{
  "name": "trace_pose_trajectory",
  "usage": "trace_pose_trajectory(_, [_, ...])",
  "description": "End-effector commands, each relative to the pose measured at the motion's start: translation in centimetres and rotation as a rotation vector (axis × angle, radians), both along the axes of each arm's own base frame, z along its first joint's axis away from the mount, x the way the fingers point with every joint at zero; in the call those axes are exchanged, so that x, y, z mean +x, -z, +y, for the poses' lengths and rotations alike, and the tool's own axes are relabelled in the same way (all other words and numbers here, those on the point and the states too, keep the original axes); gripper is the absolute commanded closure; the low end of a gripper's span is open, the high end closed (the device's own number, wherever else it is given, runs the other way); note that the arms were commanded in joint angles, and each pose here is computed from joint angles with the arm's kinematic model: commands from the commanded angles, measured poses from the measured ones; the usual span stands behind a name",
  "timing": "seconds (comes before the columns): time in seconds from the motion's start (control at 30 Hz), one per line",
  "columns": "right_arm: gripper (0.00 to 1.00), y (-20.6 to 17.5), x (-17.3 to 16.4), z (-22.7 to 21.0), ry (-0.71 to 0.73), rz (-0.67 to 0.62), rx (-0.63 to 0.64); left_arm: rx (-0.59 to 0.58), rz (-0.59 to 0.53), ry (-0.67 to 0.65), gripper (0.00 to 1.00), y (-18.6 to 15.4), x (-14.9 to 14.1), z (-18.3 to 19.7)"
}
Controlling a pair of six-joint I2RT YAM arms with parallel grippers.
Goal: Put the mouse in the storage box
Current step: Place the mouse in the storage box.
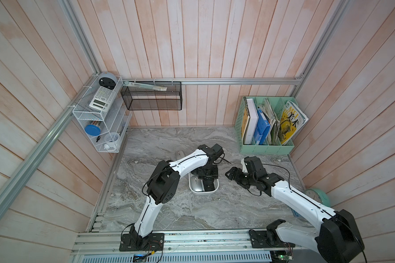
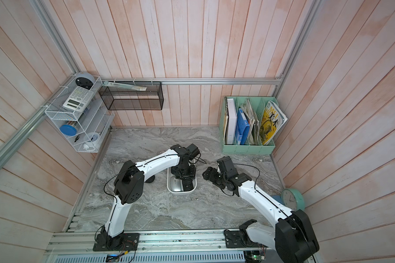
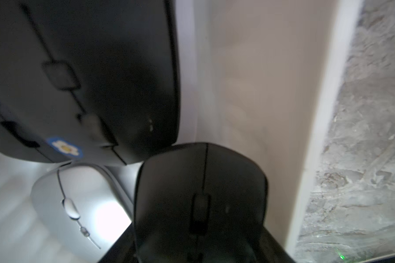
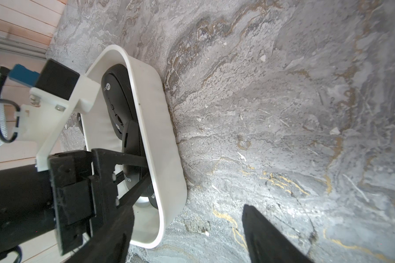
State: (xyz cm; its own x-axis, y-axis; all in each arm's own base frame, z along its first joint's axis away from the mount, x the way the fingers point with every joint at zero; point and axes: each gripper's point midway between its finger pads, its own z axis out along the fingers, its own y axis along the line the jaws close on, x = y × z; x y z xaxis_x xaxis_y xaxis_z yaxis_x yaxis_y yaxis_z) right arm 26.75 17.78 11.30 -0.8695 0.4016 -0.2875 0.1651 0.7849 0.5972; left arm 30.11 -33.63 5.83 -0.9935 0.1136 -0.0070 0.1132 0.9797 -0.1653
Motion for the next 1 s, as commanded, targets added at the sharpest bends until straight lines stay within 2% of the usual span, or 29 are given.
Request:
trace_pose_trajectory(0.0, [0.19, 0.5, -0.3, -0.2, -0.013, 0.002, -0.008, -0.008, 0.000, -0.009, 0.50, -0.1, 0.3, -0.6])
trace_pose_trajectory(0.3, [0.19, 0.4, -0.3, 0.0, -0.014, -0.003, 0.002, -0.034, -0.016, -0.003, 0.43, -1.0, 0.6, -1.1])
trace_pose_trajectory(0.97, [0.19, 0.3, -0.3, -0.1, -0.013, -0.007, 0.008, 0.024, 0.024, -0.016, 0.40, 1.3, -0.2, -0.2])
